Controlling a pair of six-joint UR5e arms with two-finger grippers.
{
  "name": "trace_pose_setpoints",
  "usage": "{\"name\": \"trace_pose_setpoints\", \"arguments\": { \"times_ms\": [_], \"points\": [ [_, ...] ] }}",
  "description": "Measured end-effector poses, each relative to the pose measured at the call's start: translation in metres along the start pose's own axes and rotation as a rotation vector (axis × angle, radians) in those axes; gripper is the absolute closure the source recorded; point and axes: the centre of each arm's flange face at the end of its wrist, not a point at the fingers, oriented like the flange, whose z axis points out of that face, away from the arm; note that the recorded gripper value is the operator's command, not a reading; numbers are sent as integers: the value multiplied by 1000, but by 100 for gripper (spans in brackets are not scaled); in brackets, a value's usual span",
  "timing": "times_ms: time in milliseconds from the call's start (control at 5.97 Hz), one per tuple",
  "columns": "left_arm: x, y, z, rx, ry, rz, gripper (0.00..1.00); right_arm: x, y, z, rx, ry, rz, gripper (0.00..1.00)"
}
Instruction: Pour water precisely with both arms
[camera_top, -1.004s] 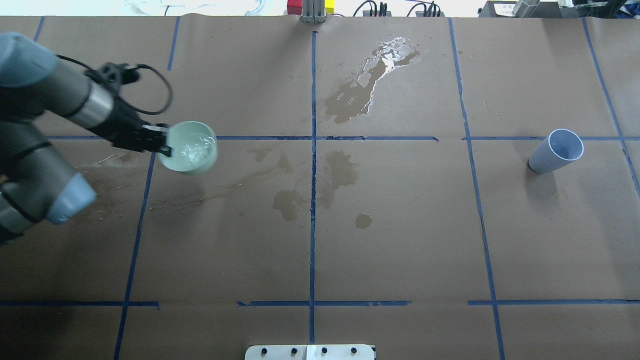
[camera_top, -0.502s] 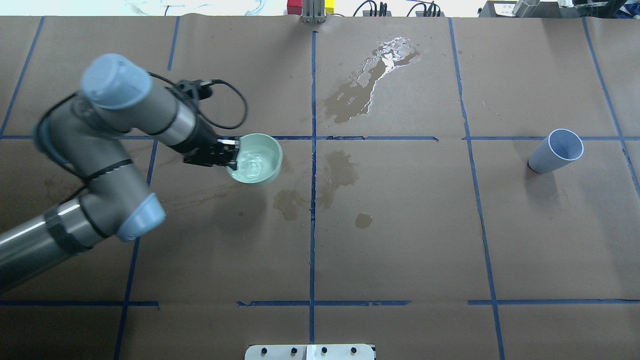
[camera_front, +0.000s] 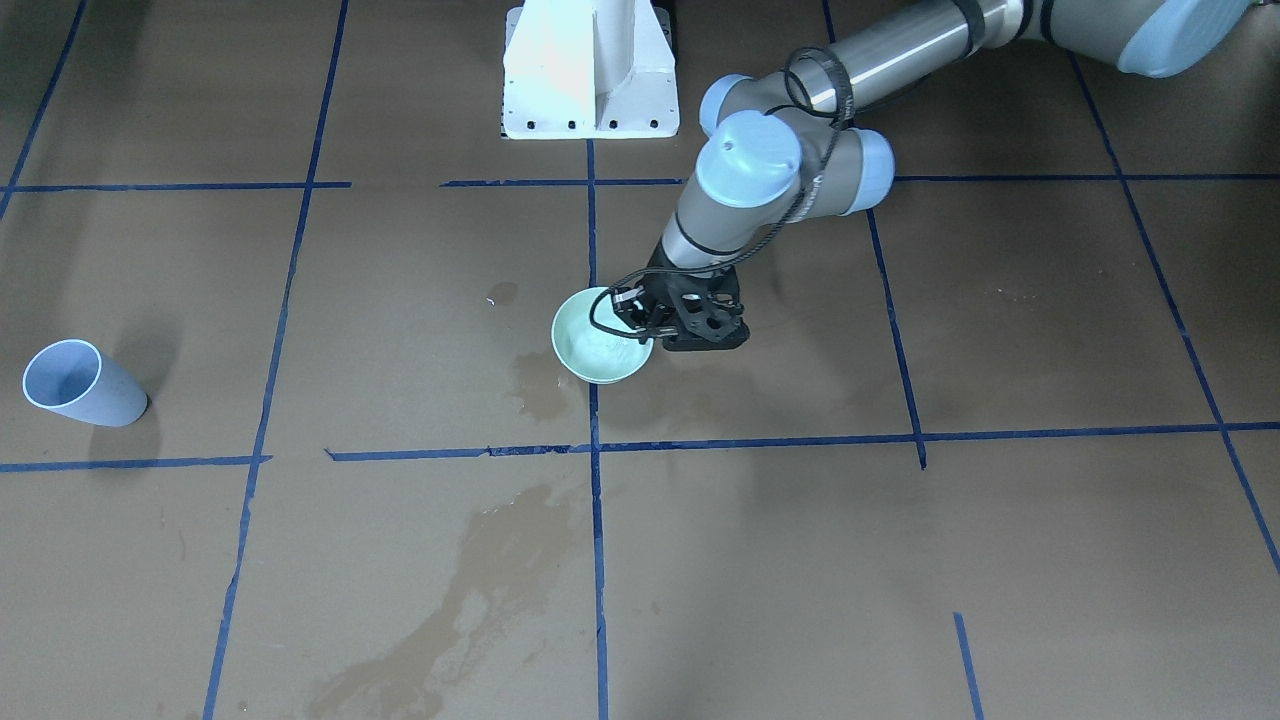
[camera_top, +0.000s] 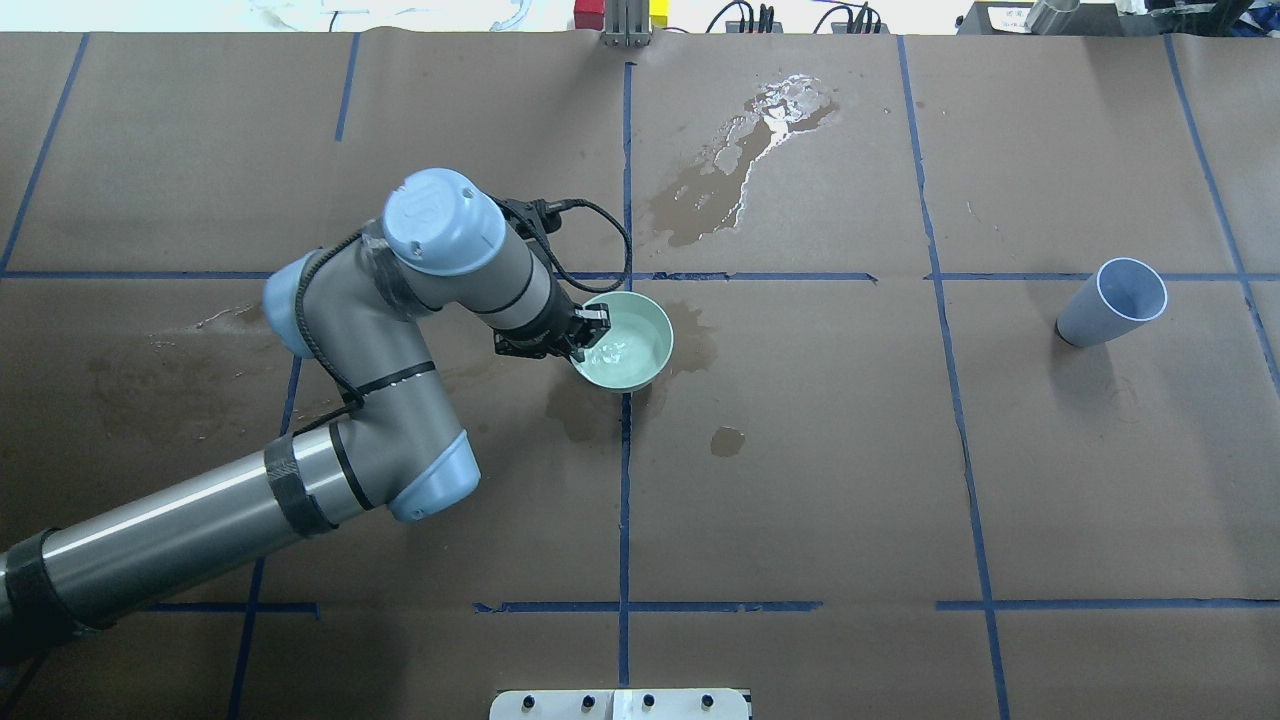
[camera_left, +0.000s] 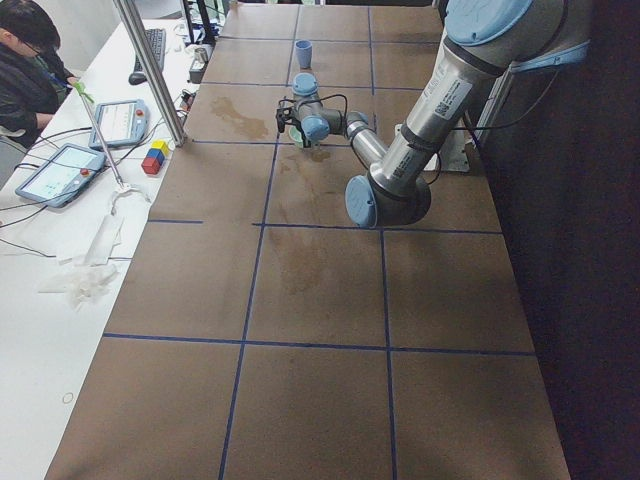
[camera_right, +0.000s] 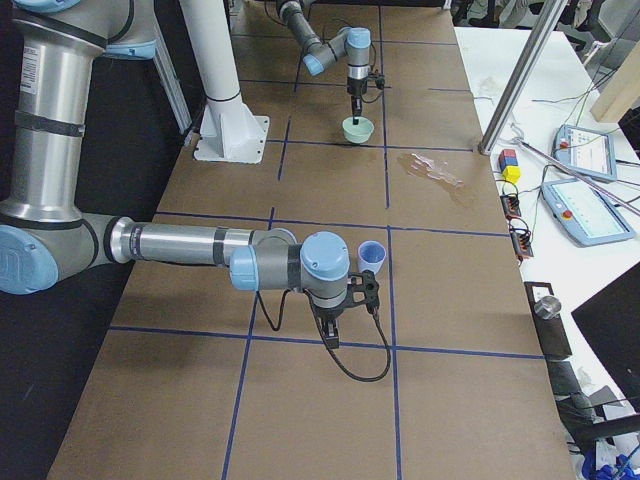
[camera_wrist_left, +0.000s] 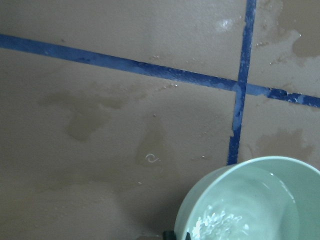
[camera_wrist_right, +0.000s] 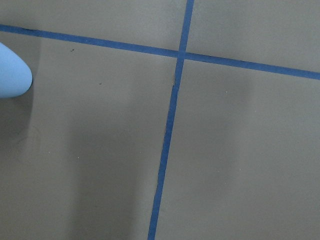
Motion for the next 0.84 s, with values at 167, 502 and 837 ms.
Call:
{"name": "trace_pose_setpoints", "arguments": {
  "times_ms": [167, 502, 837],
  "points": [
    [3, 6, 9, 9, -9, 4, 92, 0, 0, 0, -1, 0, 1, 0],
    [3, 8, 14, 13, -15, 12, 45, 0, 0, 0, -1, 0, 2, 0],
    [2, 8, 13, 14, -15, 12, 7, -2, -2, -1, 16, -1, -14, 0]
  ]
}}
